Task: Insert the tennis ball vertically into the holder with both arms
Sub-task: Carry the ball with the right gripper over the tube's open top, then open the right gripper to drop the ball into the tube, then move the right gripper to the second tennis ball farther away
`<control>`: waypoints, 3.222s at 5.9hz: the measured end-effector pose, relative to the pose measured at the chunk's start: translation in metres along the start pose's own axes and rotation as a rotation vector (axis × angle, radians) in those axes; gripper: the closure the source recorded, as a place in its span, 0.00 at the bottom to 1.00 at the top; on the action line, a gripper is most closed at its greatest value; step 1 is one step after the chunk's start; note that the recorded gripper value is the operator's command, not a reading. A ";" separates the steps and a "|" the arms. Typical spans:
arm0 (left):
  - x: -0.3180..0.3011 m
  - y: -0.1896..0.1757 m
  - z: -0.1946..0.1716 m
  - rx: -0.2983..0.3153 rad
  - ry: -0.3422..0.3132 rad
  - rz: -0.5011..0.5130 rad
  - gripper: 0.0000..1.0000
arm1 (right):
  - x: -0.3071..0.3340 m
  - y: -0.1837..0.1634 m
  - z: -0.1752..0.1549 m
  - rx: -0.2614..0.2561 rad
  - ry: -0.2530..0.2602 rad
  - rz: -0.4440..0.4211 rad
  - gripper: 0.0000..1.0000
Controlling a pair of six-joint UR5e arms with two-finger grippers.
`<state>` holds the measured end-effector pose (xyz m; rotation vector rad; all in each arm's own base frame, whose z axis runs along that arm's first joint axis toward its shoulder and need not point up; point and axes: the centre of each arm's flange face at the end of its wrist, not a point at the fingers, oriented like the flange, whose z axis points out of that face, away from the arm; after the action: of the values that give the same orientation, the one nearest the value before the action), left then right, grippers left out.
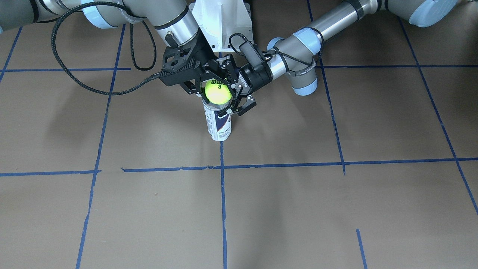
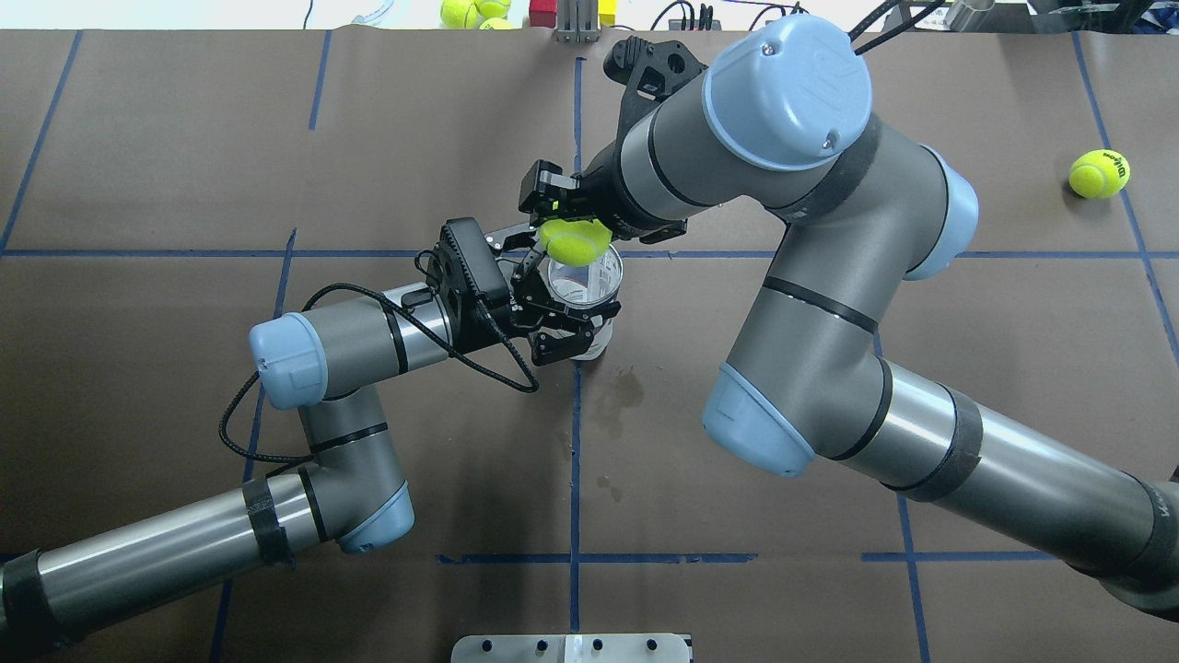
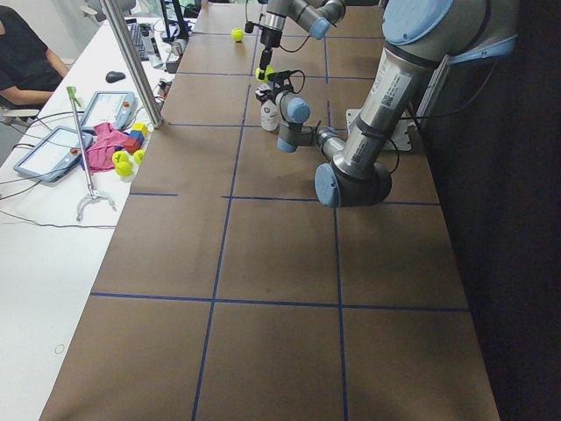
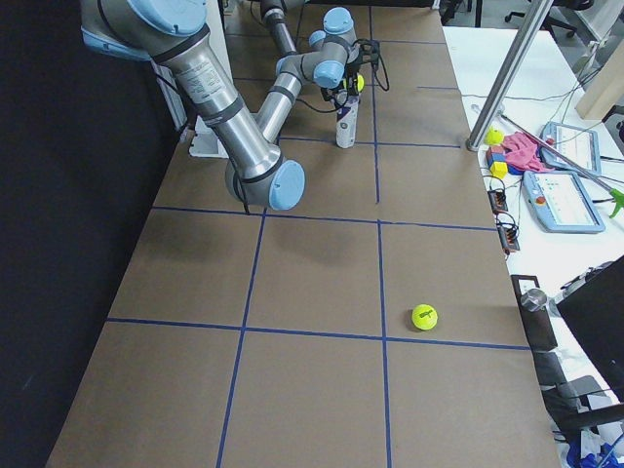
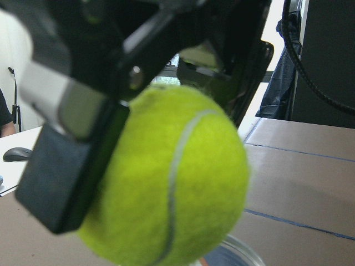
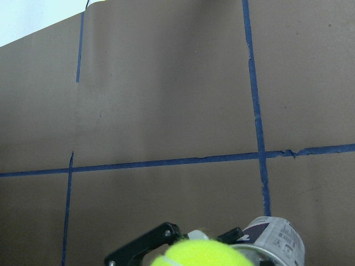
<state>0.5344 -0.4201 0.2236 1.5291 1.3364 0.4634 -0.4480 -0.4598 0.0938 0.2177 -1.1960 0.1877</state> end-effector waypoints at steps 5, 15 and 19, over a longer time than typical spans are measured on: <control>0.000 0.000 0.000 0.000 0.000 0.000 0.10 | 0.011 0.000 -0.011 -0.006 -0.008 -0.006 0.01; 0.001 -0.002 0.000 0.004 0.001 -0.001 0.10 | 0.594 -0.259 -0.060 0.077 0.542 -0.184 0.02; 0.001 -0.002 -0.001 0.004 0.001 -0.002 0.10 | 0.653 -0.233 -0.053 0.033 0.633 -0.246 0.02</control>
<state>0.5330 -0.4194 0.2225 1.5311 1.3402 0.4611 -0.1082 -0.6507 0.6694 0.3044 -0.5321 0.0515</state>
